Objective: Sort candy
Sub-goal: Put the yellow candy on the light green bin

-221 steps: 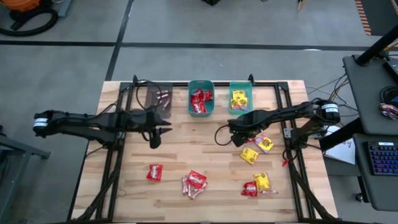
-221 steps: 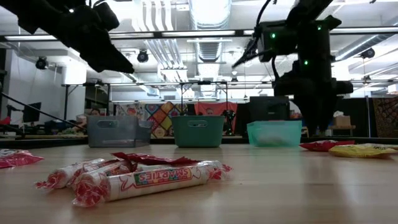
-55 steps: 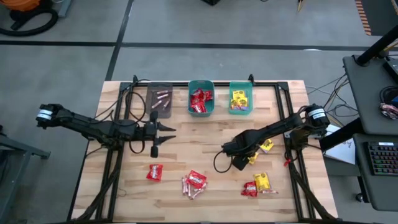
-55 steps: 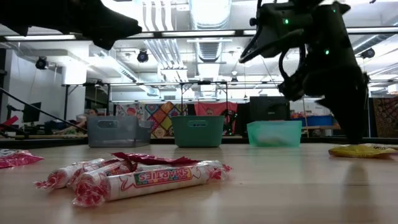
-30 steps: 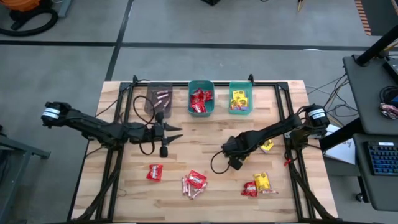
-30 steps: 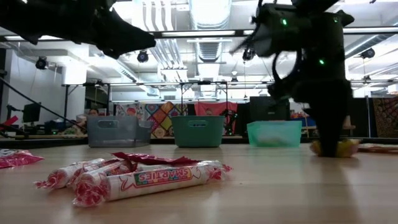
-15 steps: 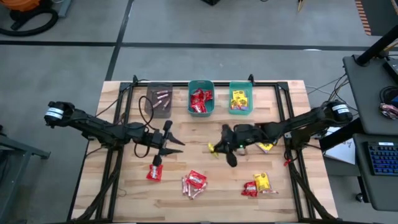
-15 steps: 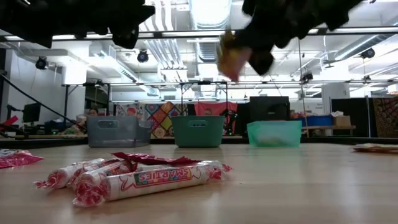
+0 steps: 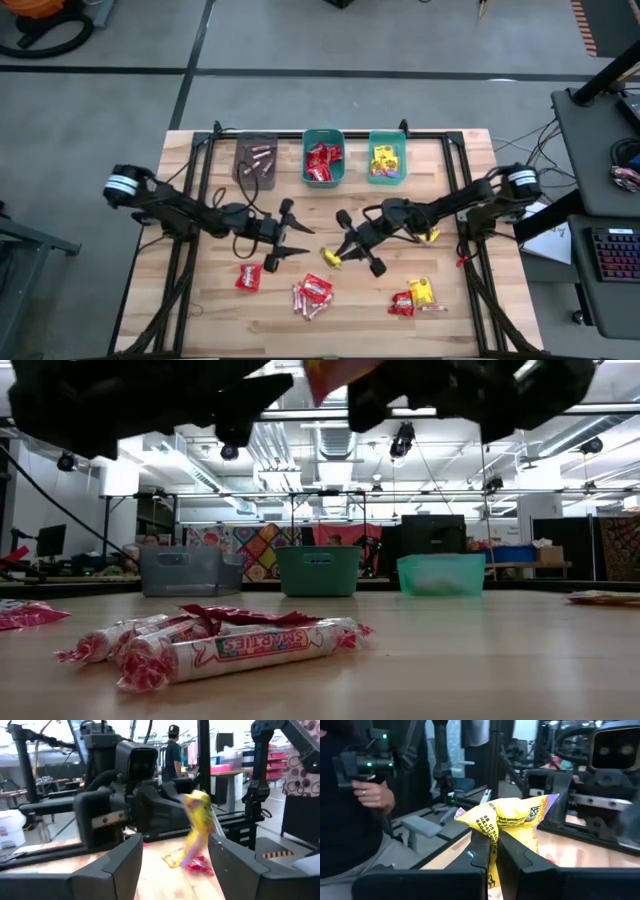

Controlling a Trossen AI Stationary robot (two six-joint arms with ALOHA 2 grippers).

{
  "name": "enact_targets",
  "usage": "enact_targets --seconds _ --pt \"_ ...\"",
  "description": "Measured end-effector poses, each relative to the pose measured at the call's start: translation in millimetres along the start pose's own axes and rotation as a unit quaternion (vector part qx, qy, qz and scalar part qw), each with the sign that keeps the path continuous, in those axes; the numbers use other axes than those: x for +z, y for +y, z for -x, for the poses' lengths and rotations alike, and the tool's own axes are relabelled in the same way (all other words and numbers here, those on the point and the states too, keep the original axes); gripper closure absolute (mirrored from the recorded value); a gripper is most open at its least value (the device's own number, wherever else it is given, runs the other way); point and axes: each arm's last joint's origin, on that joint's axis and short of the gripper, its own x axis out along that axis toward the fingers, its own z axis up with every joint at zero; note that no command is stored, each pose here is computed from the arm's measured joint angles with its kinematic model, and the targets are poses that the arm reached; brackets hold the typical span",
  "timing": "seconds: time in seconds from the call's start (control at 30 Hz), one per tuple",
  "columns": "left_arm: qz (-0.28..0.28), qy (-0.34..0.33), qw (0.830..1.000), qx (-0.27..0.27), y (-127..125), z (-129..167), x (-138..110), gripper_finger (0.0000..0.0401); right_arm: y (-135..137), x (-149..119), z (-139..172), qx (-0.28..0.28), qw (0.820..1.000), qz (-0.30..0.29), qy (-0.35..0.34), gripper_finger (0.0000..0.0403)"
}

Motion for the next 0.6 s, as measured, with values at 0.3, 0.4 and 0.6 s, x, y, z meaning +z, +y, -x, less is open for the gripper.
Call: enact_targets --seconds 0.3,0.4,0.6 --pt "0.005 -0.006 0.996 -0.084 -2 -22 -12 0.0197 -14 -5 -18 0.001 0.999 -0.016 0.043 0.039" --pt "0.016 0.002 0.996 -0.082 -1 -21 -15 0.0215 -16 -1 -19 0.001 0.999 -0.003 0.036 0.039" --pt "0.019 0.007 0.996 -0.082 -1 -17 -17 0.0311 -16 4 -17 -0.004 0.999 0.01 0.032 0.039"
